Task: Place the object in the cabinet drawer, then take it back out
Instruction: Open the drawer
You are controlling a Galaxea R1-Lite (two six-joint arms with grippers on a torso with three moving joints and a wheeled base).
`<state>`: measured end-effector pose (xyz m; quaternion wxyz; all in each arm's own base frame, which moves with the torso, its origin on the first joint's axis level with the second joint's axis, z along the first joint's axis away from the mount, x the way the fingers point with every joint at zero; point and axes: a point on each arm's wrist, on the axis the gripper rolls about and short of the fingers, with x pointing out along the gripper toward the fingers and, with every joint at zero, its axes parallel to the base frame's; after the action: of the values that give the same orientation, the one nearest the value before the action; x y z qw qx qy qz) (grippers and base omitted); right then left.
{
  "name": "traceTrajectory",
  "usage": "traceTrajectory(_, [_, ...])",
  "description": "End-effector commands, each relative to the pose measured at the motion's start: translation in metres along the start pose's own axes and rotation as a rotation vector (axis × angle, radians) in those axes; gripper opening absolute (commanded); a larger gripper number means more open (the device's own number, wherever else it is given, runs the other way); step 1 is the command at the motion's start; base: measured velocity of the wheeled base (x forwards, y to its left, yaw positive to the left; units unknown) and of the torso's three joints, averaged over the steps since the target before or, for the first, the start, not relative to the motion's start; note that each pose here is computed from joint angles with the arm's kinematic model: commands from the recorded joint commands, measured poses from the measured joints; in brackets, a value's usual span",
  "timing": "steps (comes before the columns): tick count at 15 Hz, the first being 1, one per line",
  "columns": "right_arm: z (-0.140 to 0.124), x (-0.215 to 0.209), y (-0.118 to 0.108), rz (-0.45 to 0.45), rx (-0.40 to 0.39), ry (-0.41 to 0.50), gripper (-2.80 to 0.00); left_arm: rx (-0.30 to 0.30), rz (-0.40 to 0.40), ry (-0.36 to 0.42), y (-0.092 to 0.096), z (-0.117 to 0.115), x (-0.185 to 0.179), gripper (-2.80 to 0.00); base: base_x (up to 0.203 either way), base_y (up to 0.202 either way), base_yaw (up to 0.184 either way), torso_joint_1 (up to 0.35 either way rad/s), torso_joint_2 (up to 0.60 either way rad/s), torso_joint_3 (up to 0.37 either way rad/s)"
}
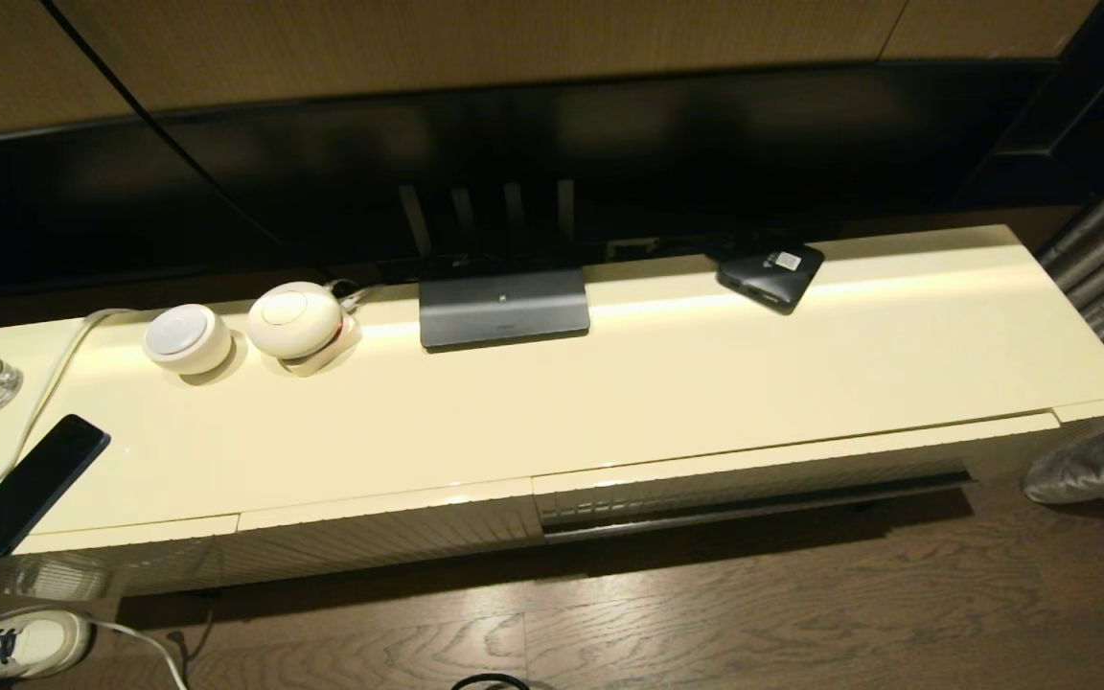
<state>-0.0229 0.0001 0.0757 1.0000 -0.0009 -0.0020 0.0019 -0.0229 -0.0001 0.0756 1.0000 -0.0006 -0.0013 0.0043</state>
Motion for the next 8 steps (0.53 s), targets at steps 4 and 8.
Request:
traceTrajectory(4, [0.0000, 0.0000, 0.0000, 0.001, 0.000, -0.001, -2.80, 0.000, 0.001, 0.004, 0.0000, -0.0008, 0.0003, -2.80, 0.000, 0.000, 0.000, 0.000, 0.00, 0.000])
traceTrajectory(8, [0.0001, 0.0001, 0.0000, 0.001, 0.002, 0.001, -2.80, 0.000, 0.001, 0.004, 0.0000, -0.0008, 0.0003, -2.80, 0.000, 0.000, 0.000, 0.000, 0.00, 0.000])
